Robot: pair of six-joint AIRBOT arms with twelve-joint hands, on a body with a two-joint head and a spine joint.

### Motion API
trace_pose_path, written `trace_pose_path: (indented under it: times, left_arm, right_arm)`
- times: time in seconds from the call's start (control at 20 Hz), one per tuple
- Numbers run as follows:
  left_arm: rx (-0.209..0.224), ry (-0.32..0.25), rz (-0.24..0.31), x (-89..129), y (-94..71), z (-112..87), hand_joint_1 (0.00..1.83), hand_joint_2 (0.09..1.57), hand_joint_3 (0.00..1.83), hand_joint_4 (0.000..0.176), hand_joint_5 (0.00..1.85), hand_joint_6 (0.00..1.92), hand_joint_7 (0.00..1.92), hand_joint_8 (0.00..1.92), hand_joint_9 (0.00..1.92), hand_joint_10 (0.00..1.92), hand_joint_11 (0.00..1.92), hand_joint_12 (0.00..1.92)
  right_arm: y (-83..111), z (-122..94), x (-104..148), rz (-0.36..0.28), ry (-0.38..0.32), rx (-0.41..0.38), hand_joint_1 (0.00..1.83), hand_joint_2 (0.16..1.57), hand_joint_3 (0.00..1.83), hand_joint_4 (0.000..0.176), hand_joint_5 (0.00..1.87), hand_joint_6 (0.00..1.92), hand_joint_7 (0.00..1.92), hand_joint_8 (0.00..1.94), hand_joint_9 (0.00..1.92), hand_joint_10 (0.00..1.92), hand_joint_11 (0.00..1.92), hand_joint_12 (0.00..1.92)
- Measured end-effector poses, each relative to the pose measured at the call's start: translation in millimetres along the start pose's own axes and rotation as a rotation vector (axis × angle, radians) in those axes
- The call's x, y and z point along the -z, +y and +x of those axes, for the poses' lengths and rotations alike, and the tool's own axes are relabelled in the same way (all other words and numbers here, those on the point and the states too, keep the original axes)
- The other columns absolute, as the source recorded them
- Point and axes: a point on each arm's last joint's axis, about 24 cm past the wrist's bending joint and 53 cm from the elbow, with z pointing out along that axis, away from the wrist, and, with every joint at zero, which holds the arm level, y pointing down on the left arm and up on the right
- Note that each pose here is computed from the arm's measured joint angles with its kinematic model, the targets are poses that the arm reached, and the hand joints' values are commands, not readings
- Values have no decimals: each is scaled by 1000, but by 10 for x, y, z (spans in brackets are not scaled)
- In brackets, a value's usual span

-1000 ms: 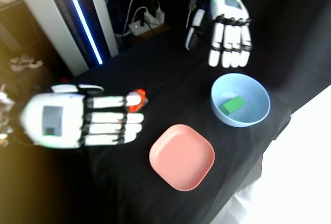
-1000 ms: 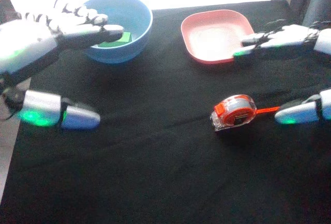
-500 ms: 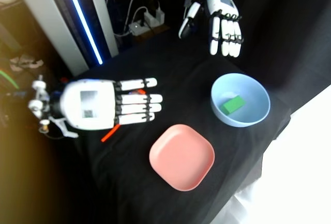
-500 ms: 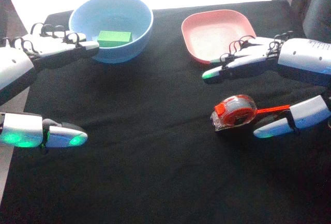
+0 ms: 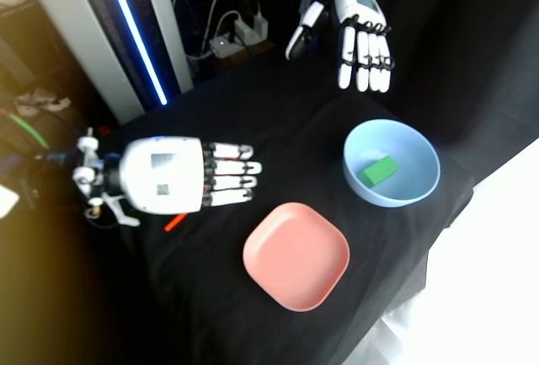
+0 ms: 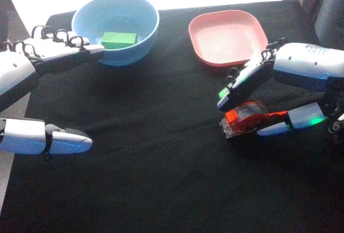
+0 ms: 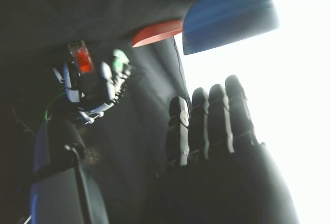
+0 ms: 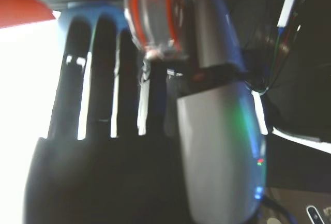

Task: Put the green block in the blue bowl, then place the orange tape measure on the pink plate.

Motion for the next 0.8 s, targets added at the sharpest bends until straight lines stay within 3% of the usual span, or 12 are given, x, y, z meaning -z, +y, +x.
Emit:
trace_pose_path:
  times: [0.05, 0.1, 0.15, 0.2, 0.25, 0.4, 0.45, 0.55, 0.6, 0.7, 0.75, 0.8]
  left_arm:
    - [0, 1, 0, 0, 0, 1, 644, 824, 0, 119, 242, 1, 157, 0, 42, 0, 0, 163]
    - [0, 1, 0, 3, 1, 4, 678, 832, 1, 94, 251, 2, 176, 2, 52, 3, 0, 162]
    - [0, 3, -2, 6, 7, 9, 678, 832, 1, 94, 251, 2, 176, 2, 52, 3, 0, 162]
    - [0, 4, -2, 8, 9, 12, 643, 828, 0, 117, 238, 0, 167, 1, 39, 0, 0, 126]
    - [0, 5, -3, 10, 12, 16, 626, 827, 0, 119, 253, 3, 187, 3, 51, 3, 0, 148]
    - [4, 4, -2, 10, 9, 13, 659, 824, 0, 119, 252, 0, 183, 1, 44, 1, 0, 82]
    - [4, 4, -2, 10, 8, 13, 712, 820, 0, 91, 268, 0, 197, 1, 78, 1, 0, 143]
    - [8, 4, -6, 19, 21, 17, 668, 818, 0, 98, 272, 0, 209, 1, 98, 0, 0, 234]
    - [8, 5, -9, 36, 36, 23, 661, 818, 0, 100, 274, 1, 211, 2, 102, 2, 0, 236]
    - [11, 15, -25, 61, 83, 55, 680, 811, 0, 99, 283, 1, 212, 0, 85, 1, 0, 162]
    - [14, 13, -24, 60, 82, 50, 667, 812, 0, 101, 274, 0, 205, 0, 87, 1, 0, 189]
    - [17, 8, -23, 60, 78, 39, 663, 815, 1, 97, 273, 0, 202, 0, 76, 3, 0, 156]
  right_arm:
    - [-4, -8, -1, 1, -2, 0, 1256, 1138, 1, 0, 1132, 456, 816, 1437, 881, 1265, 790, 1520]
    - [-6, -18, -1, 2, -5, -2, 1258, 1143, 1, 0, 1100, 511, 831, 1447, 986, 1287, 938, 1509]
    - [-8, -20, 0, 2, -5, 1, 1258, 1143, 1, 0, 1100, 511, 831, 1447, 986, 1287, 938, 1509]
    - [-14, -24, 1, 4, -6, 1, 1259, 1142, 0, 0, 1099, 519, 842, 1431, 1044, 1166, 988, 1401]
    - [-31, -46, 2, 8, -10, 3, 1257, 1149, 1, 0, 1090, 514, 830, 1453, 1070, 1133, 1043, 1391]
    - [-69, -88, -14, 14, -25, -7, 1263, 1133, 0, 0, 1118, 500, 864, 1404, 1050, 1195, 1035, 1467]
    - [-74, -90, -15, 15, -25, -8, 1356, 1120, 5, 0, 1080, 598, 849, 1216, 939, 1304, 930, 1365]
    - [-77, -97, -14, 16, -27, -8, 1378, 1109, 0, 0, 1094, 661, 863, 1159, 932, 1227, 862, 1232]
    - [-76, -109, -12, 15, -31, -11, 1377, 1115, 1, 0, 1082, 654, 860, 1195, 907, 1252, 818, 1231]
    - [-73, -154, -2, 14, -46, -16, 1276, 1074, 0, 0, 1237, 410, 972, 1164, 945, 1119, 797, 1507]
    - [-55, -205, 21, 9, -60, -20, 1361, 1094, 3, 0, 1158, 484, 955, 1106, 892, 1277, 734, 1551]
    - [-6, -304, 69, -4, -84, -24, 1385, 1090, 0, 0, 1146, 443, 978, 1090, 922, 1266, 821, 1481]
